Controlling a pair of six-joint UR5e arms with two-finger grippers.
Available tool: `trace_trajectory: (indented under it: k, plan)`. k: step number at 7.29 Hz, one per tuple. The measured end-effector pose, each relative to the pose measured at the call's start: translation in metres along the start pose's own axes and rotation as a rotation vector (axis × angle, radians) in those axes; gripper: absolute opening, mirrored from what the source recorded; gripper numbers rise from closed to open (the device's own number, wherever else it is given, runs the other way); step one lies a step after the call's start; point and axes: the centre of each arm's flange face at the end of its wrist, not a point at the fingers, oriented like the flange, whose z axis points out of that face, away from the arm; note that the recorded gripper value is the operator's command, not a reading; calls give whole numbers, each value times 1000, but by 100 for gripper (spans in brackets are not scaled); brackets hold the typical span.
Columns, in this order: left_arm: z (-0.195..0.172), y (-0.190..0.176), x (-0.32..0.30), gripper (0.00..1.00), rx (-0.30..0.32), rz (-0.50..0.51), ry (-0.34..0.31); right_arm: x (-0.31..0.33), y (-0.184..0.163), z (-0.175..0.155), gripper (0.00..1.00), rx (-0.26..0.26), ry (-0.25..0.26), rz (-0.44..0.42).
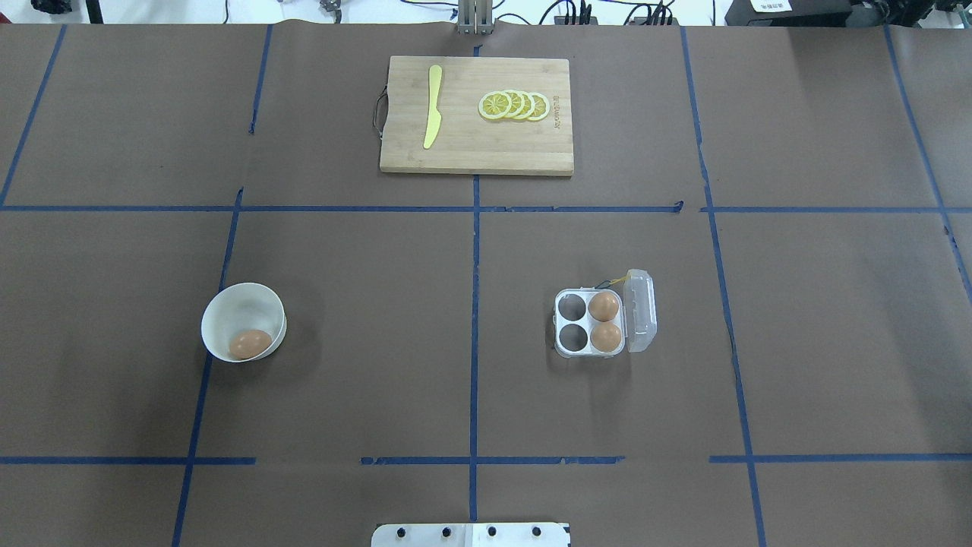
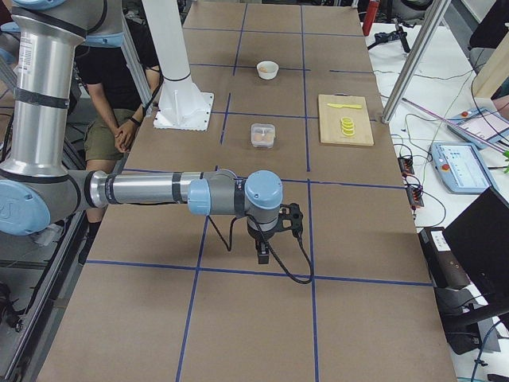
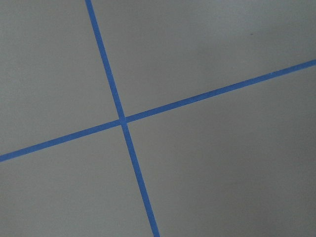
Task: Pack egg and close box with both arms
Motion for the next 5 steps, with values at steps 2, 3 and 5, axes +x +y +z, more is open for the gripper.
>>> trace_trajectory:
  k: [2,3,5]
  plan:
    - [18,-8,22,100,-15,56,55,-1,0,0,100,1,-1,-2]
    - [34,-15,47,100,-20,121,106,-1,0,0,100,1,0,-3]
    - [67,-36,114,100,13,248,184,-1,-2,-1,100,3,1,-4]
